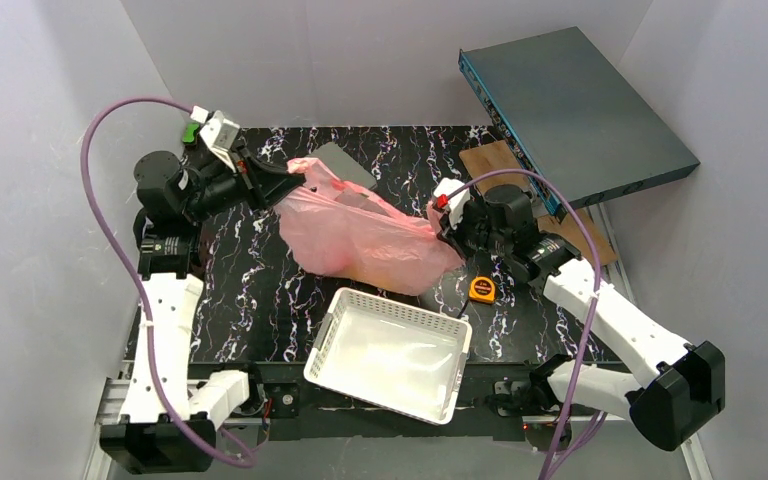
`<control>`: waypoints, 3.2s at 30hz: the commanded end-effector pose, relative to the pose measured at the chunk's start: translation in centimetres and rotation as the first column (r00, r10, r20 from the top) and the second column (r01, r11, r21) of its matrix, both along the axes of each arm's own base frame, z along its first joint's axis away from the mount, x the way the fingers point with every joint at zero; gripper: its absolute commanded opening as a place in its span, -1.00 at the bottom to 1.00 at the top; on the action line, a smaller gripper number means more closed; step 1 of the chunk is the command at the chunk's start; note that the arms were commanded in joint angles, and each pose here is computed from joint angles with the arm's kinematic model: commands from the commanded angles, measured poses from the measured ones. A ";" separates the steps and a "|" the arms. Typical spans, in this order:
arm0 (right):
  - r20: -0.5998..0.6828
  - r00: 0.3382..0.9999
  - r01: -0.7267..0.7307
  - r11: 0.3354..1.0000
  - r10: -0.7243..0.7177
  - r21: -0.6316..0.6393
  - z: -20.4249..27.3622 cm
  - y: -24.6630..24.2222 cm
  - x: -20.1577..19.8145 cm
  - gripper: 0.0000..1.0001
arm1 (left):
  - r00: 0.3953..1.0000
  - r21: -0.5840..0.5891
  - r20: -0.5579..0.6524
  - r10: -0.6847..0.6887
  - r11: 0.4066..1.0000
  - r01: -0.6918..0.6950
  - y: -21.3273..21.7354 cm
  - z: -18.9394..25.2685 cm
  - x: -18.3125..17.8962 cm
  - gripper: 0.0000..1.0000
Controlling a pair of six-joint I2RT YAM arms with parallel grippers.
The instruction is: Place the fake fruits into the plastic bag and tie a complex knot
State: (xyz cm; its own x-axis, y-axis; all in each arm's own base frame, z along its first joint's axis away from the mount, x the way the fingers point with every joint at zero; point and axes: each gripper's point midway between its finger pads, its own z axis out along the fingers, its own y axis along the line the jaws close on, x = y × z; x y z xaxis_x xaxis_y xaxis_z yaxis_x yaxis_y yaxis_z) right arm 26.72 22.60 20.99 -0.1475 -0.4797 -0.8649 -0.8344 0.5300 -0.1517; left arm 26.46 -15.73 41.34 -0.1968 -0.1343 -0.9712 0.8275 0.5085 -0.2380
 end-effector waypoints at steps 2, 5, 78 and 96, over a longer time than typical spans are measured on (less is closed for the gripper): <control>0.052 0.997 0.054 0.996 -0.051 -0.073 0.3 -2.3 1.1 -0.97 | 0.955 -0.101 -0.298 0.013 0.994 -0.045 2.8 -5.8 1.7 -1.00; 0.056 0.998 0.031 0.997 -0.027 -0.069 1.4 -2.1 0.8 -0.97 | 0.938 -0.069 -0.344 0.045 0.995 -0.073 4.1 -8.1 1.3 -1.00; -0.333 0.921 0.169 0.978 -0.200 -0.121 -4.0 4.1 12.9 -0.97 | 0.966 0.623 -0.123 -0.229 0.740 0.255 7.4 -24.9 -2.5 -1.00; -0.381 0.901 0.092 0.949 -0.209 -0.303 -14.7 3.4 15.0 -0.97 | 0.898 0.718 -0.419 -0.135 0.557 0.418 11.2 -37.7 -2.0 -1.00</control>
